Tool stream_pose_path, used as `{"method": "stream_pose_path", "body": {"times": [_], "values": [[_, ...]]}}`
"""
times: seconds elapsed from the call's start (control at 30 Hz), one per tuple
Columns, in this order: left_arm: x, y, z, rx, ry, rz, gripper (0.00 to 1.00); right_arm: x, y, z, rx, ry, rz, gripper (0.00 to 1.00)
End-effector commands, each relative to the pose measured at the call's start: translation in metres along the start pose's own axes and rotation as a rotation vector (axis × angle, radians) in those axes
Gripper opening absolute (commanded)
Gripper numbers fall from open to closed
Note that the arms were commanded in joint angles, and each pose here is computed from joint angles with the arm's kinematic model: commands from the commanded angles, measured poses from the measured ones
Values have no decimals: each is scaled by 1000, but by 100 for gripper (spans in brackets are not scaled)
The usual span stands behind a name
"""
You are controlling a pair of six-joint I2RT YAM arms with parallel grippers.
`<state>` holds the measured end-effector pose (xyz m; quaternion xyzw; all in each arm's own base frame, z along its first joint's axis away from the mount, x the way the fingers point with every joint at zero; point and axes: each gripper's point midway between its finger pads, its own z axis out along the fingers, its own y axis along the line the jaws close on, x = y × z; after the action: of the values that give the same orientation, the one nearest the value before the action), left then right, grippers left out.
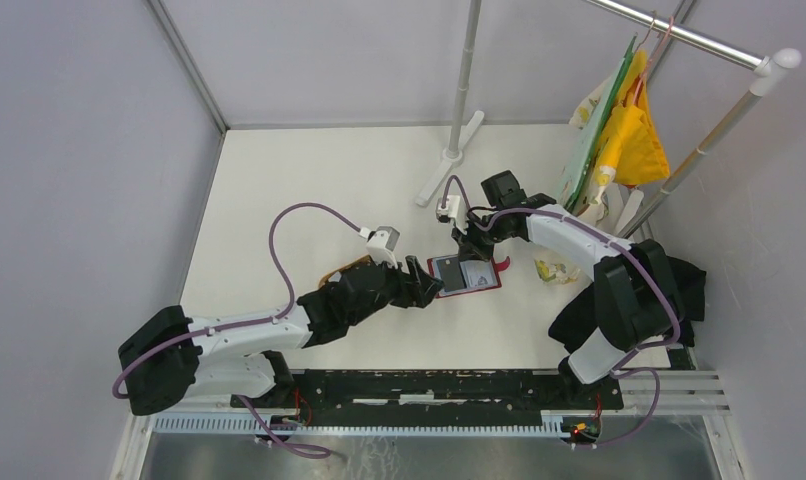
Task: Put the credit cards into the card holder
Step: Insert the credit card into the card holder.
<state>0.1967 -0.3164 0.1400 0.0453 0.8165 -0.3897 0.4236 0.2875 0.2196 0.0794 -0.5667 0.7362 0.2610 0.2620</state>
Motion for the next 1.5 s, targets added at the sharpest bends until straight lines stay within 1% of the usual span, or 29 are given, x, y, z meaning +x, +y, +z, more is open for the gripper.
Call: {"method": "stream_pose_path", "body": {"times": [0.0, 0.1, 0.27, 0.53, 0.67, 0.83, 1.27, 1.33, 1.47], "values": [[-26, -23, 1, 75, -95, -47, 79, -22, -4, -13, 21, -49, -63, 4], [-25, -27, 5, 86, -79, -25, 80, -22, -2, -12, 16, -54, -61, 5], [-19, -21, 12, 69, -79, -18, 80, -17, -2, -7, -2, -40, -50, 5], [-19, -29, 29, 78, -67, 21, 78, -9, -1, -1, -25, -24, -30, 4], [-11, -23, 36, 57, -48, 31, 77, -8, -3, -1, -22, -24, -25, 5], [-11, -15, 37, 26, -59, 46, 77, -5, -3, 1, -29, -17, -17, 4], [-2, 12, 55, -60, -33, 52, 75, 12, -6, 11, -47, 36, 13, 4], [-2, 17, 58, -80, -29, 43, 74, 13, -6, 12, -46, 36, 14, 4], [-1, 28, 64, -118, -23, 14, 69, 15, -10, 14, -27, 44, 30, 4]]}}
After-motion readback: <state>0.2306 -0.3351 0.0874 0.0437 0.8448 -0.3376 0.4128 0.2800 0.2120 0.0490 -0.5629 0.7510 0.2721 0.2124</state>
